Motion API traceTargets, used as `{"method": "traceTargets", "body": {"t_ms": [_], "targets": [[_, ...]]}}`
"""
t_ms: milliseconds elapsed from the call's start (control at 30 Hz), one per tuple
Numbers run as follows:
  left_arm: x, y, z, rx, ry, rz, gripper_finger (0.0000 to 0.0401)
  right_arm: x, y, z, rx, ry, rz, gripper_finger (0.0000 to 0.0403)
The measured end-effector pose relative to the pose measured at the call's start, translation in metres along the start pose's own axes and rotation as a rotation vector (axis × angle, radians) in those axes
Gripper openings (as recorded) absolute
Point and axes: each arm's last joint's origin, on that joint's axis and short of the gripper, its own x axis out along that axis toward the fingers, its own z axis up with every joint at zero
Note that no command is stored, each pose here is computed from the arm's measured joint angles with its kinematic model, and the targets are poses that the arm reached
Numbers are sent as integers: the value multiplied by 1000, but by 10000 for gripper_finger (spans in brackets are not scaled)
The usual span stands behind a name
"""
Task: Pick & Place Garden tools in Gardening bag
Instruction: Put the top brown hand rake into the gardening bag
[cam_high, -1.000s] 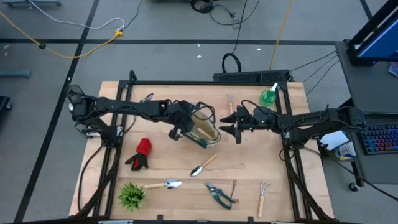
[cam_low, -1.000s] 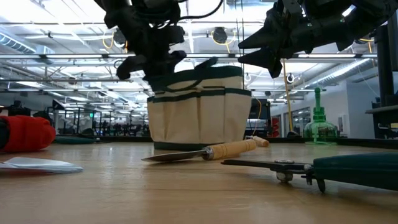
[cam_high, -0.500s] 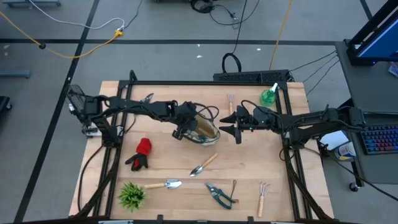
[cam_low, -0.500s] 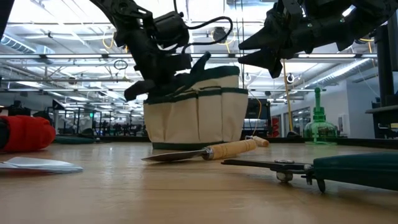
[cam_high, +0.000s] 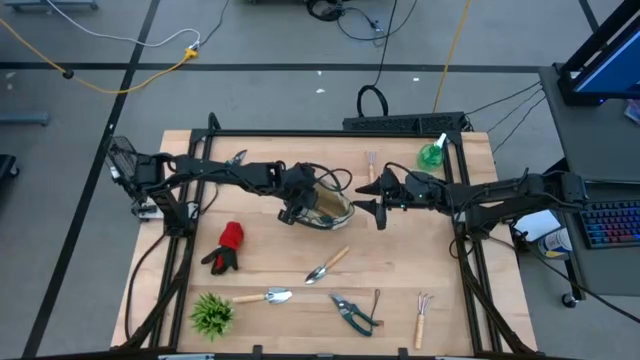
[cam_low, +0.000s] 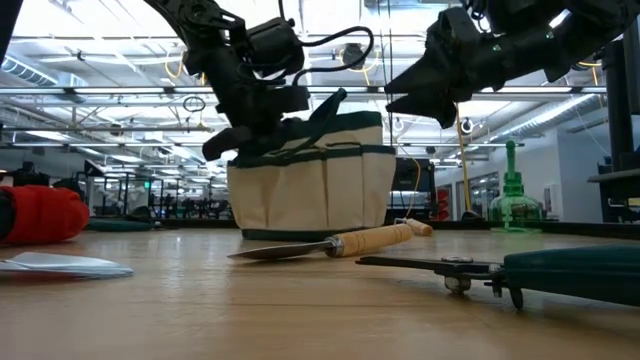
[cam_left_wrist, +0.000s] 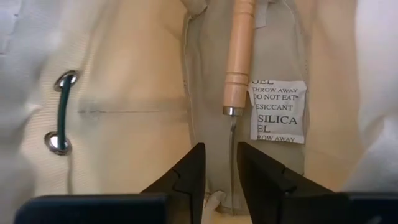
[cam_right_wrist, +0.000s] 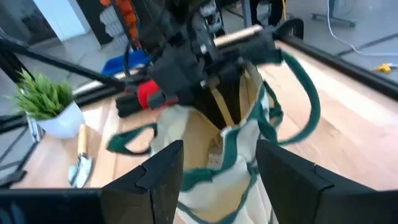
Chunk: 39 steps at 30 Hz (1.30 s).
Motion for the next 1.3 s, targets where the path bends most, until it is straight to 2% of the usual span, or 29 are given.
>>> {"method": "traceTargets", "body": {"t_ms": [100,233,333,1133,1300], "targets": [[0,1,1,4,-7,26,108,1,-4,-3,-22,21,-61,199],[0,3,3,7,-25,43,112,3,-11,-9,-75,34,-249,199],[0,3,3,5,-25,43,113,5,-15,-11,-93,36,-329,199],[0,5,8,9,-64,76,113,28,-70,-39,-49,187,-547,193],[0,5,8,13,-65,76,113,32,-79,-46,-6,204,-582,188]]}}
